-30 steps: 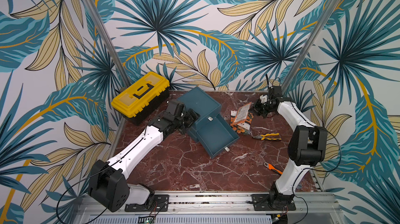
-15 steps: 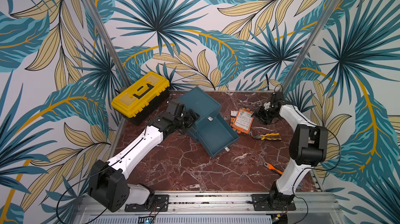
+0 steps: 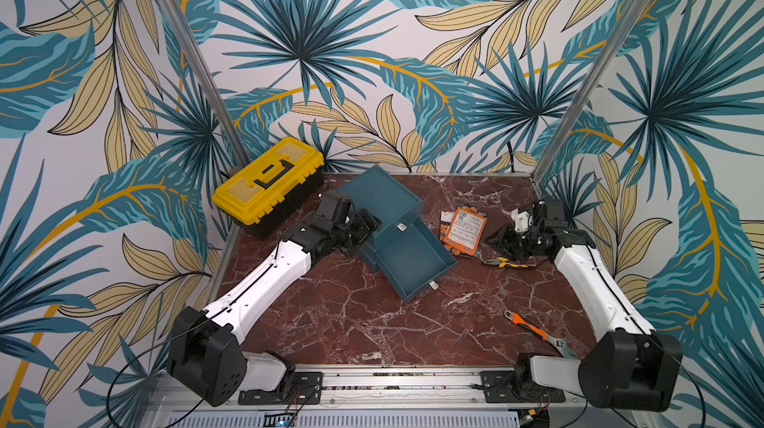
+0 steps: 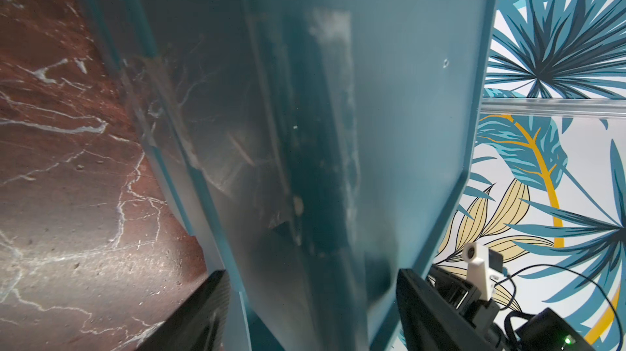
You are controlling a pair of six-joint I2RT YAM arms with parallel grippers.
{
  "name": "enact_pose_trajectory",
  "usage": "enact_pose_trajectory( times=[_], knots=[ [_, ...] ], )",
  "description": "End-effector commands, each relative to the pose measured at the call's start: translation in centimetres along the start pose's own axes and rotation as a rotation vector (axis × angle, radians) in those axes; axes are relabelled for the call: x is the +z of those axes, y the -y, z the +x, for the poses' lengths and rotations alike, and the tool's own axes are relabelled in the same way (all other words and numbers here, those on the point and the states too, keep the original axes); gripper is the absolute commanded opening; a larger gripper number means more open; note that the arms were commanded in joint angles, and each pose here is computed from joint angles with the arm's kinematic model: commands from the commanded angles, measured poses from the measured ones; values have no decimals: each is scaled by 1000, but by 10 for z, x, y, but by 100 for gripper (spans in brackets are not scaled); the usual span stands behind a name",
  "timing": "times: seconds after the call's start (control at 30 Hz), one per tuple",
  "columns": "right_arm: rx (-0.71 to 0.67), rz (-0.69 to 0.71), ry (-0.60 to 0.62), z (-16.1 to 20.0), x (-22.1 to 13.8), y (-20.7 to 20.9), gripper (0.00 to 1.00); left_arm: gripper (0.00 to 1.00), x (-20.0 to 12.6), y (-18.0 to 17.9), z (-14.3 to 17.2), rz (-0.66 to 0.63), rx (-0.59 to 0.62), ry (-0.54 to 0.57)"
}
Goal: Take the seed bags out of the drawer
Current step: Place the seed packet at the center of the board, then close the drawer in the storage box.
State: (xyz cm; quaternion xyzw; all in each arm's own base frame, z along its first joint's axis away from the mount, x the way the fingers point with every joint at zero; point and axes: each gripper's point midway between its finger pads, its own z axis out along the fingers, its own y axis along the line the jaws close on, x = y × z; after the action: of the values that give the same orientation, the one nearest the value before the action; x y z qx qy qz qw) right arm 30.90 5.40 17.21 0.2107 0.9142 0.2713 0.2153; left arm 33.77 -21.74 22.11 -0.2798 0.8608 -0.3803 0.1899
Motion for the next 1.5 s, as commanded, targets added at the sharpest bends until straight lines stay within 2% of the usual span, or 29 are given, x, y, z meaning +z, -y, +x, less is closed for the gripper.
enact_pose_trajectory(
  times=[0.0, 0.13, 0.3, 0.4, 0.67, 0.77, 1.07, 1.47],
  knots=[
    [-14, -47, -68, 44, 0, -4, 16, 82, -8, -4, 4, -2, 21, 1],
    [-55, -81, -104, 88, 3, -6, 2, 82, -9, -4, 3, -6, 24, 6],
    [-32, -106, -151, 121, 22, 3, 0, 82, -9, -5, 4, -9, 26, 4],
    [-30, -108, -166, 128, 32, 3, 0, 82, -8, -6, 4, -14, 31, 3],
    [-52, -131, -166, 119, 49, -20, 0, 81, -3, -10, 1, -29, 26, 13],
    [-56, -141, -163, 113, 53, -28, 0, 76, 1, -12, 1, -31, 17, 12],
    [-70, -147, -165, 104, 60, -39, 0, 70, 14, -22, 3, -54, 6, -9],
    [-70, -193, -145, 81, 65, -67, 0, 69, 16, -38, 7, -88, -11, -12]
  ],
)
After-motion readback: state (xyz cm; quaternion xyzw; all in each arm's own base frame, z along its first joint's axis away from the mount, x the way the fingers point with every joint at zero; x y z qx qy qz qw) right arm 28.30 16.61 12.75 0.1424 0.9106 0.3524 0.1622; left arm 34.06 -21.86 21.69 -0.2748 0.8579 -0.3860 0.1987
